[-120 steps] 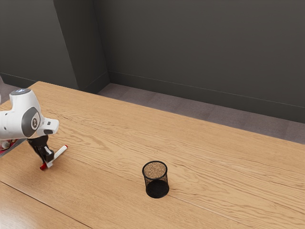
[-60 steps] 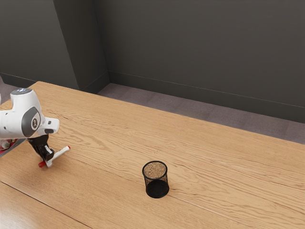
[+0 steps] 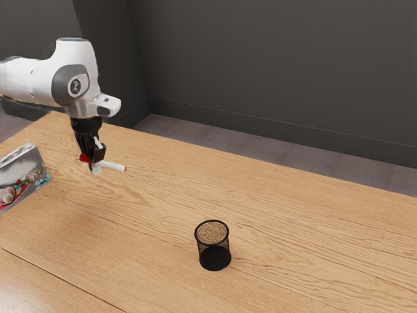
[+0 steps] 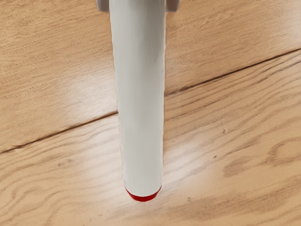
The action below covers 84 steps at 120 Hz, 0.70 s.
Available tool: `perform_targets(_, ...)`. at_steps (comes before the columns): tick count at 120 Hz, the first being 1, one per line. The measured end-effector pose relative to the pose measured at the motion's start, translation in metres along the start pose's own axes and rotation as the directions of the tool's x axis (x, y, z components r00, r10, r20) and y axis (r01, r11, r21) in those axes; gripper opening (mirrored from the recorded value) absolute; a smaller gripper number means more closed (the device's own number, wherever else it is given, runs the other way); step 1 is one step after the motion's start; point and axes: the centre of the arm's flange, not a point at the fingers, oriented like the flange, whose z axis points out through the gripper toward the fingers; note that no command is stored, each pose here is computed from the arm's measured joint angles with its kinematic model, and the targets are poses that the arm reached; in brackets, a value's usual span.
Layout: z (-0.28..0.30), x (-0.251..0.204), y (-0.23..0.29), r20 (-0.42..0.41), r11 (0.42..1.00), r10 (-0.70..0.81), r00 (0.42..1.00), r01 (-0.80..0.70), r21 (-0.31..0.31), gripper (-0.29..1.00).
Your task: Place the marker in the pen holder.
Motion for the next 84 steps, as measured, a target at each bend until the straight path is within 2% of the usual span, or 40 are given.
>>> perform_targets(9,-0.039,0.070,0.098,0.042,0.988,0.155,0.987,-0.155,-0.004,-0.06)
perform_targets(18,-0.049,0.124,0.194,0.095,0.958,0.285,0.954,-0.284,-0.030,-0.05)
perform_targets(30,-0.029,0.161,0.266,0.176,0.931,0.364,0.915,-0.355,-0.079,-0.04)
perform_targets(41,-0.011,0.168,0.288,0.246,0.930,0.368,0.897,-0.351,-0.111,-0.03)
perform_targets(62,0.007,0.158,0.293,0.379,0.945,0.327,0.866,-0.295,-0.141,-0.03)
perform_targets(84,0.021,0.146,0.292,0.510,0.960,0.279,0.814,-0.250,-0.125,-0.03)
